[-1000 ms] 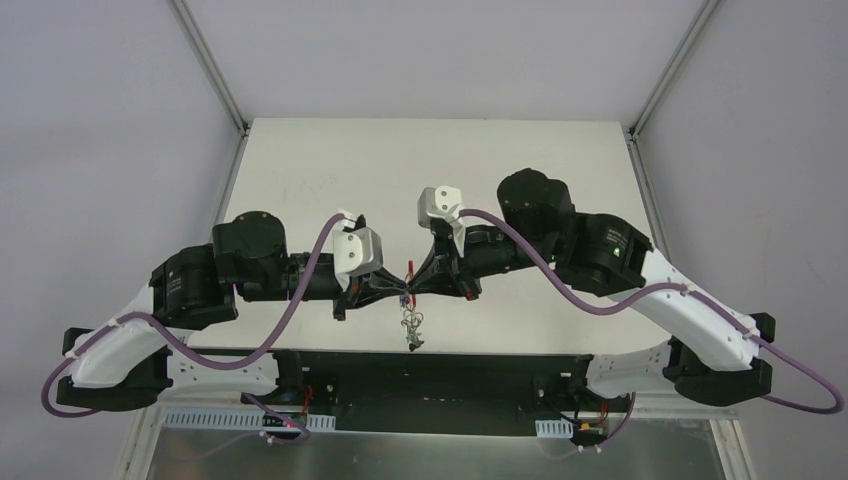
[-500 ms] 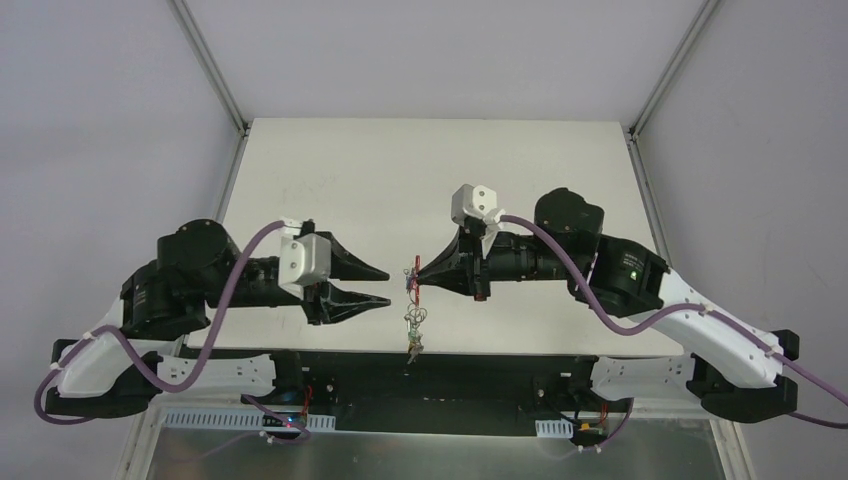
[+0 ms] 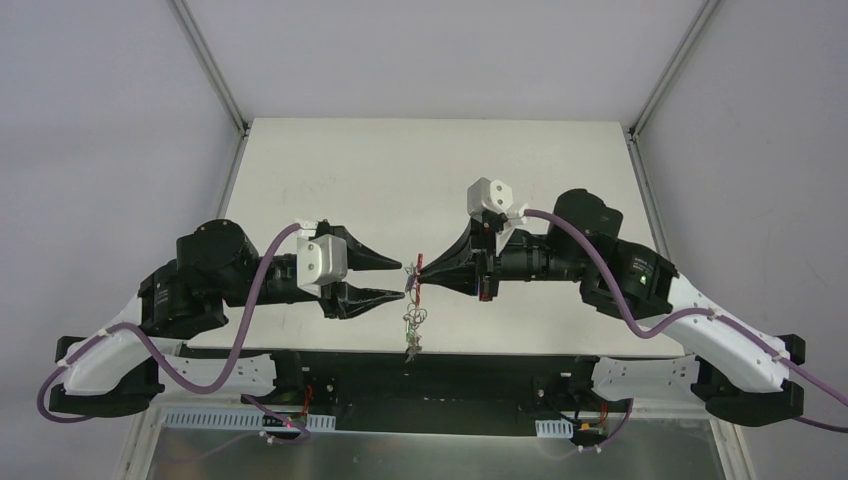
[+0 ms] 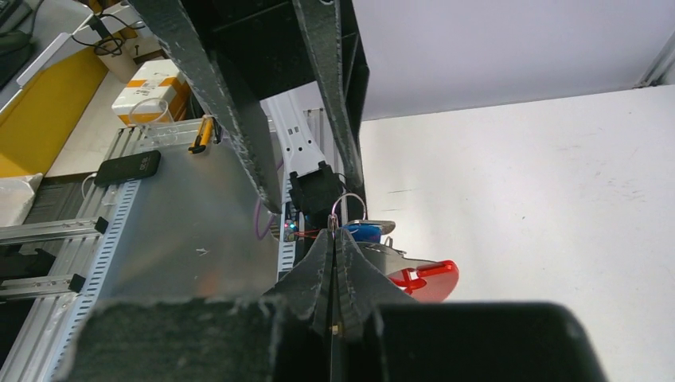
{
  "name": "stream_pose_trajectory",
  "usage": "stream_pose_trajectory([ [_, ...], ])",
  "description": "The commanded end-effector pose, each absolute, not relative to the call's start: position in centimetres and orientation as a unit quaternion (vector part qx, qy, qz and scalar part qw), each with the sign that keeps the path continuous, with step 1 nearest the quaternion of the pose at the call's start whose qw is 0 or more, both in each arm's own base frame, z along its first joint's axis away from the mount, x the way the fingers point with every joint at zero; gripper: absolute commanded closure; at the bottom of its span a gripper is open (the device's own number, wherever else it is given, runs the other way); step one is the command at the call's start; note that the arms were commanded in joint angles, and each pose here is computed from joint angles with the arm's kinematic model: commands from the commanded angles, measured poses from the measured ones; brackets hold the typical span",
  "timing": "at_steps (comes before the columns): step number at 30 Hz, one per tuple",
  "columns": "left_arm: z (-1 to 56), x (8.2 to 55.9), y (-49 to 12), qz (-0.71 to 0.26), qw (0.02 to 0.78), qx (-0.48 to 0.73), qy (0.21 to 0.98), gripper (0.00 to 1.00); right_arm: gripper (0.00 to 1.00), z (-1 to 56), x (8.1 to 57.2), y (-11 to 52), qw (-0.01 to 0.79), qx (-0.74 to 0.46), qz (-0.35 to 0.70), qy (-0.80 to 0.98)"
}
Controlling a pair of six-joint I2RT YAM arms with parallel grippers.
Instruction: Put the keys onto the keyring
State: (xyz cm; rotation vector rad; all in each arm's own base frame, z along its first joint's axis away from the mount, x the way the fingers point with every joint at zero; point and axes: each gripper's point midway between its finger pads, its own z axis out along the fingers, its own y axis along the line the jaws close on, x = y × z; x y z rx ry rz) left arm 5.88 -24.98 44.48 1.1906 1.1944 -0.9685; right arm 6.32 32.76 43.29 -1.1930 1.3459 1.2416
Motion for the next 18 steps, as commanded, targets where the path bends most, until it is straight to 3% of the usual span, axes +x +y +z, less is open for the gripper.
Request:
stream_pose_trajectory([
  [1,46.1,6.5,-25.3,-0.402,0.601,0.497,0.479,0.58,1.00,46.9,5.0,31.9,0.482,-0.472,0.544,0.499],
  [18,47.6,6.0,-25.8,-0.413,0.619,0.501,0.441,0.59,1.00,48.0,4.2,31.4,0.483,-0.454,0.573,0.481],
])
